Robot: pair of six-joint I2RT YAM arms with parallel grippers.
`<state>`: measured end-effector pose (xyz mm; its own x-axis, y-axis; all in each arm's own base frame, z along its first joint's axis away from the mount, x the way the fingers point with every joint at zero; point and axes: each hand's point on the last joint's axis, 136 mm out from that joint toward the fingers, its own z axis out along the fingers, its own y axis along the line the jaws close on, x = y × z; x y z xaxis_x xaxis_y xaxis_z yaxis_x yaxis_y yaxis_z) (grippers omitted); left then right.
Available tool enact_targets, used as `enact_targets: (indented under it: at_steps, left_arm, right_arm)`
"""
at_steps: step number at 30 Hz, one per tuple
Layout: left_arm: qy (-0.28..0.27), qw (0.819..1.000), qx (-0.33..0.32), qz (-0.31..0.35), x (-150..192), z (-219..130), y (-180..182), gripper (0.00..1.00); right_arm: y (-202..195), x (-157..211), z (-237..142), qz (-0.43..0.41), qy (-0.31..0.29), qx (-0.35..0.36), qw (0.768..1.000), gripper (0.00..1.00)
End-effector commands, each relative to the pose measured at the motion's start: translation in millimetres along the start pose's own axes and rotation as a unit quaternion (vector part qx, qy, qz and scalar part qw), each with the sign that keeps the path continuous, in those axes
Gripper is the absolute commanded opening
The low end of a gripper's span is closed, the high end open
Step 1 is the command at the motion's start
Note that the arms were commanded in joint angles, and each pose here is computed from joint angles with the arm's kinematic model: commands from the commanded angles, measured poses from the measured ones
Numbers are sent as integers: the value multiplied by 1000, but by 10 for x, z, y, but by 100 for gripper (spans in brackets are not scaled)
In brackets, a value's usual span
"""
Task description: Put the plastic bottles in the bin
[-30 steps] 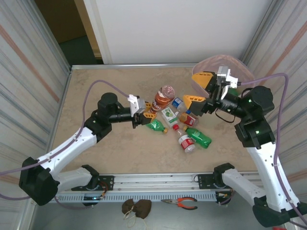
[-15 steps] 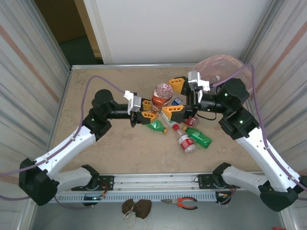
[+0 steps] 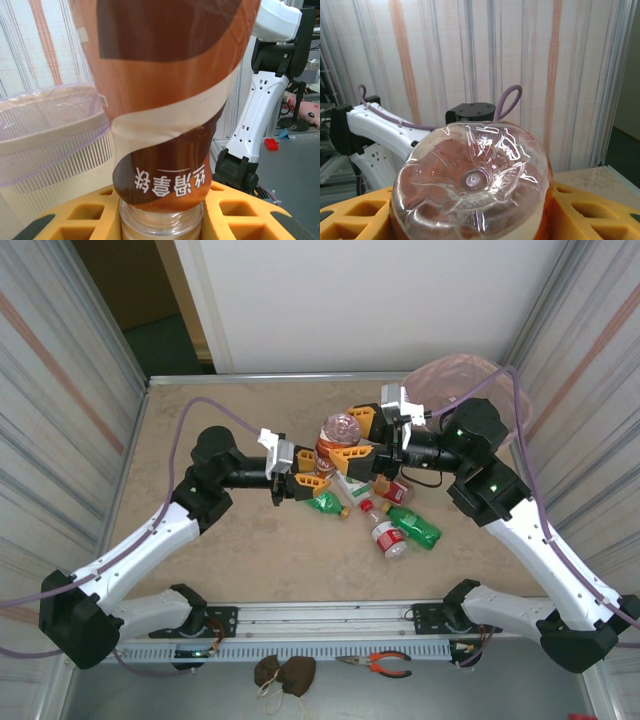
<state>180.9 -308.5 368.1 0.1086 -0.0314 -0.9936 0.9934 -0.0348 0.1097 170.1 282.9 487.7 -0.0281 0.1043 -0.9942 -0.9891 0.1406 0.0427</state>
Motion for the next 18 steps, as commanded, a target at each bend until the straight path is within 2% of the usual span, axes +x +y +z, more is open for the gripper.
enact_targets:
  at_steps: [1,7,10,14,18]
  left_arm:
    - [-17,999,11,26,-202,-12,-71,27]
    - [-15,999,-26,30,-186,-62,-2,53]
    - [-11,998,-48,29,-149,-128,36,62]
    - [0,996,-86,24,-58,-239,99,68]
    - [25,992,-125,17,81,-334,172,69]
  right_arm:
    - [99,-223,-14,-23,-23,-11,999,56]
    - [44,-291,-64,-36,-31,21,999,55]
    - [-5,-338,-124,-50,-30,49,997,55]
    - [-190,-399,-259,-62,-26,110,992,54]
    - [-504,-481,-510,-63,-24,193,979,54]
